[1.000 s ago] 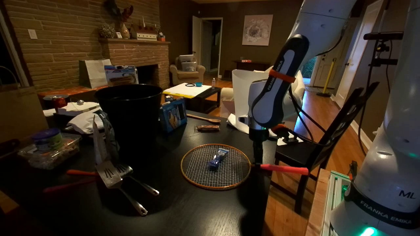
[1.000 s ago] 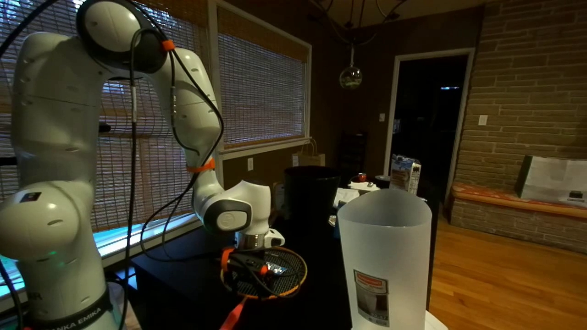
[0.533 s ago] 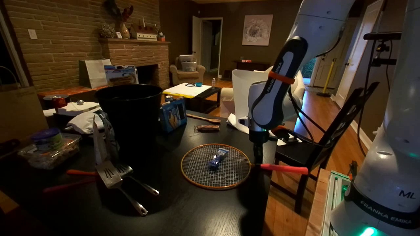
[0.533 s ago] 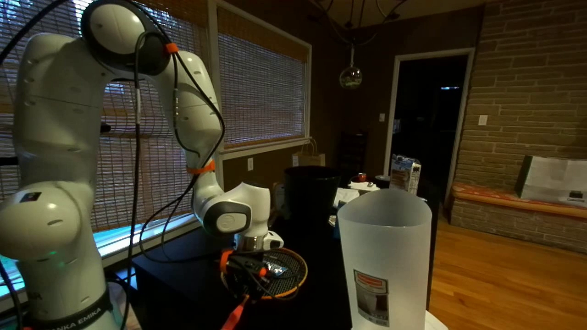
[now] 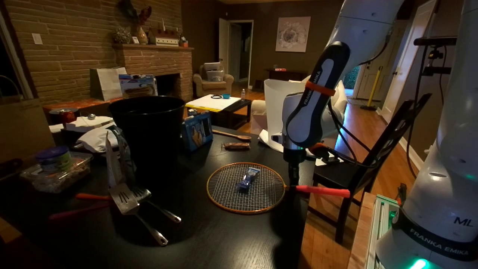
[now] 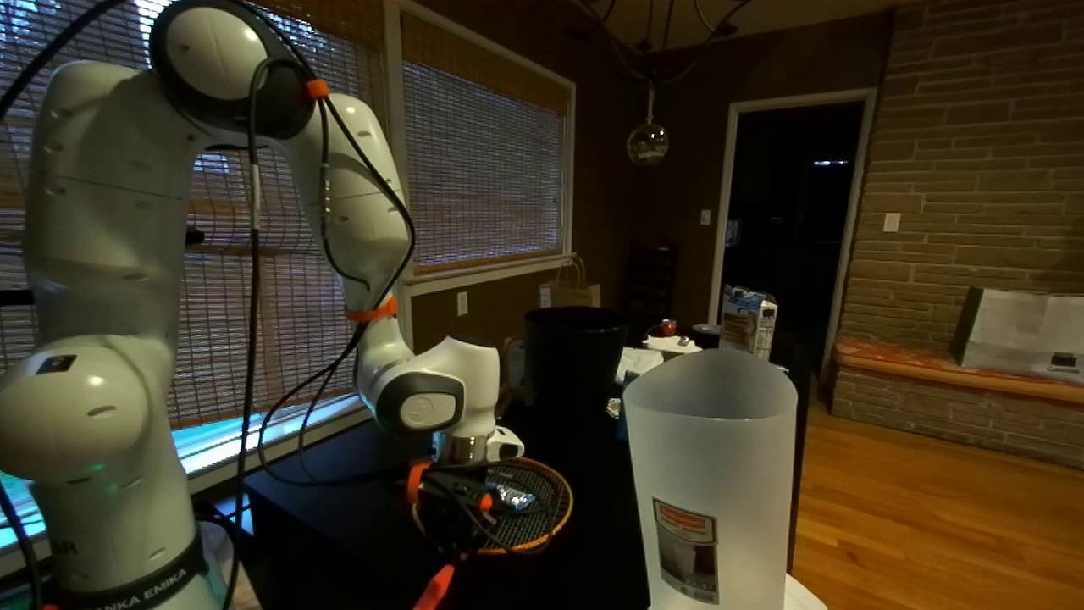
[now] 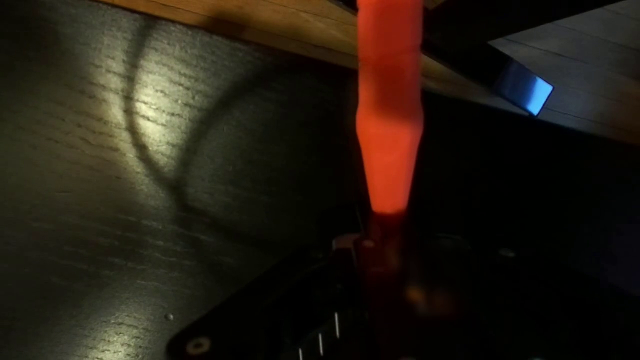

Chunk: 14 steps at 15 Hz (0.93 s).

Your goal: Put the chocolate bar inside the trash can using the racket

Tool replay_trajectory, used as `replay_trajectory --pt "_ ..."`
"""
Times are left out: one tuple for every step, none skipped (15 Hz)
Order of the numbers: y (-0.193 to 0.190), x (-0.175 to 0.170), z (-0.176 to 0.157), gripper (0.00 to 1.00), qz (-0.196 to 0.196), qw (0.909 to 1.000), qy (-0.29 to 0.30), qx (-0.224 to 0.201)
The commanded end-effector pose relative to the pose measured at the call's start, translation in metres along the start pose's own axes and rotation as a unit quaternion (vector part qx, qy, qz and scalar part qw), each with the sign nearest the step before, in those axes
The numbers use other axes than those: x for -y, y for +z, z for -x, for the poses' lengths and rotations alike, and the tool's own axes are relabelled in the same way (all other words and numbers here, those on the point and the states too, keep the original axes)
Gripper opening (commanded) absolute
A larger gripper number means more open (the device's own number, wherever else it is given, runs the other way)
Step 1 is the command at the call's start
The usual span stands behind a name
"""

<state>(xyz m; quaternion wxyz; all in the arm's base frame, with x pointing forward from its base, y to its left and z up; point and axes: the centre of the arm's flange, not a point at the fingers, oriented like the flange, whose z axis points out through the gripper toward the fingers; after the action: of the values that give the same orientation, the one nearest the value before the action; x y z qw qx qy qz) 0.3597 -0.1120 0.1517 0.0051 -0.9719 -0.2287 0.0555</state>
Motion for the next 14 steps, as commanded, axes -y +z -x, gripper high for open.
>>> replay_trajectory --pt "0.004 0.037 0.036 0.04 -0.003 1.0 0.007 0.0" --pt "0.001 0.036 0.035 0.04 -0.004 1.0 0.007 -0.002" --pt "-0.004 0.035 0.033 0.04 -0.006 0.9999 0.008 -0.008" --pt "-0.009 0.034 0.031 0.04 -0.006 0.9998 0.011 -0.013" --pt "-0.012 0.033 0.029 0.04 -0.007 0.9997 0.015 -0.019" --pt "-0.013 0.034 0.028 0.04 -0.008 0.9996 0.018 -0.021" --pt "-0.013 0.035 0.026 0.04 -0.009 0.9995 0.021 -0.023" --pt "-0.01 0.036 0.025 0.04 -0.011 0.9995 0.023 -0.021" --pt "-0.007 0.038 0.025 0.04 -0.009 0.9995 0.023 -0.019" --pt "-0.005 0.039 0.025 0.04 -0.01 0.9996 0.022 -0.017" --pt "-0.004 0.039 0.025 0.04 -0.01 0.9996 0.022 -0.016" --pt "-0.005 0.039 0.024 0.04 -0.01 0.9994 0.027 -0.021" --pt "-0.008 0.038 0.023 0.04 -0.01 0.9992 0.029 -0.026" --pt "-0.011 0.037 0.022 0.04 -0.009 0.9989 0.032 -0.032"
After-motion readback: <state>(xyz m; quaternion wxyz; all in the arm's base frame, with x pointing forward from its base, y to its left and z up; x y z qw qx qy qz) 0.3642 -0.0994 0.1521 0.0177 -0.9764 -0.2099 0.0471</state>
